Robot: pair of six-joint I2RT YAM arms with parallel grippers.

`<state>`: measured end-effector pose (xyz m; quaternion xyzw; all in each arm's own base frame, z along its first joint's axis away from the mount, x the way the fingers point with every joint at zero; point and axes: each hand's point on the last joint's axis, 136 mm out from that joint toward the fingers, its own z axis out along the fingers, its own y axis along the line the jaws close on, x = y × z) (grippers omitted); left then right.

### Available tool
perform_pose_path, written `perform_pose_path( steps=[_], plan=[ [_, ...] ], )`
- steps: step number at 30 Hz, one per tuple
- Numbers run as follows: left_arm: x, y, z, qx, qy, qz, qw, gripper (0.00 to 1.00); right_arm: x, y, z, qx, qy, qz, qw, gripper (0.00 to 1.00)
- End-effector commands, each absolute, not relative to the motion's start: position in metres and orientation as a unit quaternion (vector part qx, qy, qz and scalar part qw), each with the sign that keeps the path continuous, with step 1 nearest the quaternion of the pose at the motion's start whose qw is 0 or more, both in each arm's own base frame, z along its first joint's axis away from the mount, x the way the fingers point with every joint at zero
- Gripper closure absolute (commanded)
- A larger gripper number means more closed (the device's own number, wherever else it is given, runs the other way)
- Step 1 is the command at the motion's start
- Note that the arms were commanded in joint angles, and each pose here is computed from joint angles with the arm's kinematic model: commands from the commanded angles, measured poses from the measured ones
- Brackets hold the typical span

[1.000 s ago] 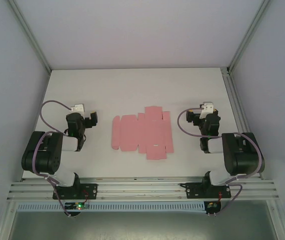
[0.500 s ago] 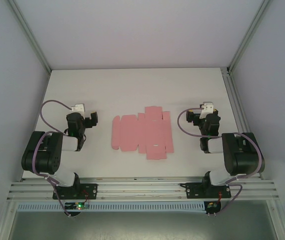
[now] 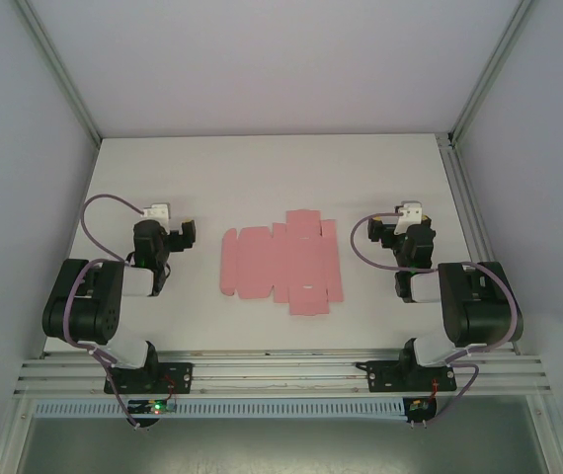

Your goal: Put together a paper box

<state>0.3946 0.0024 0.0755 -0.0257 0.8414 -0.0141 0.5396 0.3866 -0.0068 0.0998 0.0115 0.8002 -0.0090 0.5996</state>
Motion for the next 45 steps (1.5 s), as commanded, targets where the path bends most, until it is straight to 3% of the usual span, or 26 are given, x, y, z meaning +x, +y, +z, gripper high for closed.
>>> perform_pose_path(
  steps=[1, 6, 12, 16, 19, 24, 32, 45],
  plan=[
    [0.404, 0.011, 0.100, -0.035, 0.846, 0.002, 0.533, 0.00, 0.394, -0.009, 0.128, 0.028, 0.788, -0.010, 0.615, 0.02],
    [0.398, 0.029, 0.132, -0.129, 0.867, 0.016, 0.481, 0.00, 0.389, 0.003, 0.153, 0.061, 0.825, 0.020, 0.562, 0.02],
    [0.380, -0.019, 0.151, -0.147, 0.871, -0.145, 0.445, 0.00, 0.374, 0.078, 0.171, 0.025, 0.868, 0.086, 0.488, 0.05],
    [0.359, -0.045, 0.144, -0.166, 0.882, -0.218, 0.384, 0.00, 0.366, 0.146, 0.152, -0.008, 0.896, 0.178, 0.406, 0.12],
    [0.341, -0.056, 0.125, -0.182, 0.898, -0.236, 0.324, 0.00, 0.364, 0.170, 0.126, -0.024, 0.920, 0.165, 0.355, 0.17],
    [0.323, -0.084, 0.114, -0.163, 0.904, -0.289, 0.270, 0.00, 0.374, 0.172, 0.080, -0.025, 0.954, 0.105, 0.279, 0.25],
    [0.317, -0.101, 0.095, -0.144, 0.923, -0.271, 0.233, 0.00, 0.398, 0.182, 0.059, -0.006, 0.959, 0.126, 0.254, 0.32],
    [0.319, -0.126, 0.078, -0.126, 0.930, -0.290, 0.186, 0.00, 0.388, 0.169, 0.003, 0.046, 0.970, 0.141, 0.192, 0.33]
  ],
)
